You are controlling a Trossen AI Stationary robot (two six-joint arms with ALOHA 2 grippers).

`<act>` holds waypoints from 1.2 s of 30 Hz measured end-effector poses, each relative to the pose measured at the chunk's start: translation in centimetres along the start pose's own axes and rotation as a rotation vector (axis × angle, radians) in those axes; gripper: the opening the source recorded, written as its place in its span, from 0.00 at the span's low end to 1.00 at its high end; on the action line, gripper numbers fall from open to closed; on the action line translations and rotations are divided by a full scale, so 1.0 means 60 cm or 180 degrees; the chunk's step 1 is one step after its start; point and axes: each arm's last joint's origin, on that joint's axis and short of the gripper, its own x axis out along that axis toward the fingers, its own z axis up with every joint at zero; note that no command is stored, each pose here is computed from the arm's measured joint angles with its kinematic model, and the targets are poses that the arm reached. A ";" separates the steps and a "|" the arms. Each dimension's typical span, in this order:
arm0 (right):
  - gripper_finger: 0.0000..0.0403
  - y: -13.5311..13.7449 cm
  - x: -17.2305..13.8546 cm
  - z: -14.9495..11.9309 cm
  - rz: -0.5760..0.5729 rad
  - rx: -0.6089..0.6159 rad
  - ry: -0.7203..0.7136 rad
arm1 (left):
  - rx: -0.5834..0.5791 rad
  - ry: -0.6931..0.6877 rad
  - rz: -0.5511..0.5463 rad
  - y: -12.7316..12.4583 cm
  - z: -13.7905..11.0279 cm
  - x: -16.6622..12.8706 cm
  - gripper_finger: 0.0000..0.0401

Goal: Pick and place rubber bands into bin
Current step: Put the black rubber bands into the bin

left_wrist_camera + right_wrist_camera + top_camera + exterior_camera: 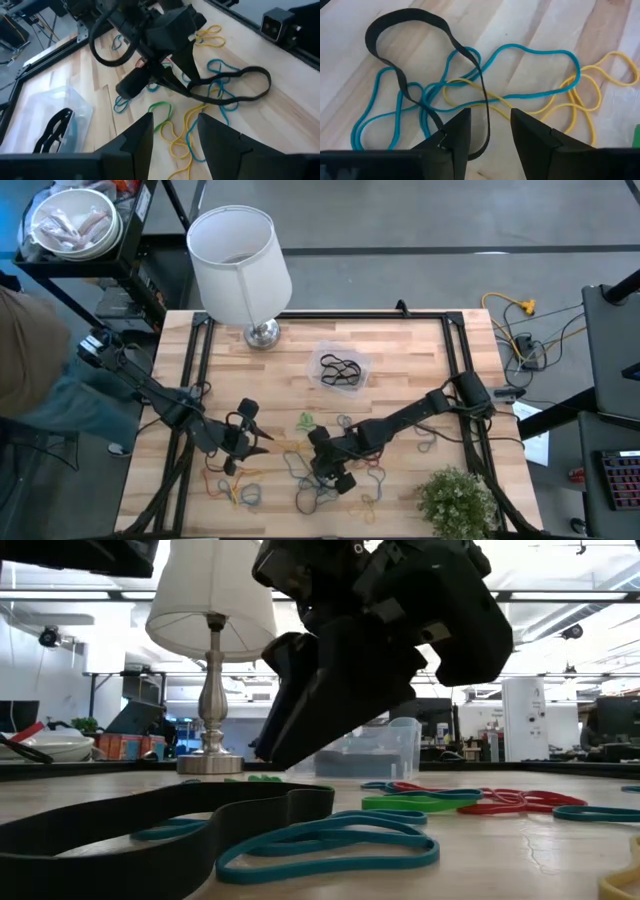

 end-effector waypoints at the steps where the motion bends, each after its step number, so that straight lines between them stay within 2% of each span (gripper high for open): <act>1: 0.32 0.000 0.001 0.000 0.0001 -0.0001 -0.0005 | -0.0001 -0.0004 0.0001 0.000 0.000 0.000 0.35; 8: 0.30 -0.005 0.028 -0.017 0.0003 0.0005 0.0105 | 0.0005 0.0012 -0.0002 -0.001 -0.001 0.001 0.35; 12: 0.27 -0.009 0.020 -0.007 -0.0024 0.0006 0.0029 | 0.0008 0.0015 -0.0004 -0.001 -0.001 0.002 0.35; 22: 0.11 -0.008 0.017 -0.007 0.0016 0.0054 0.0038 | 0.0010 0.0023 0.0010 -0.001 -0.001 0.002 0.35; 36: 0.12 -0.007 0.019 -0.010 0.0077 0.0080 0.0042 | 0.0030 0.0069 0.0004 -0.004 -0.003 0.007 0.35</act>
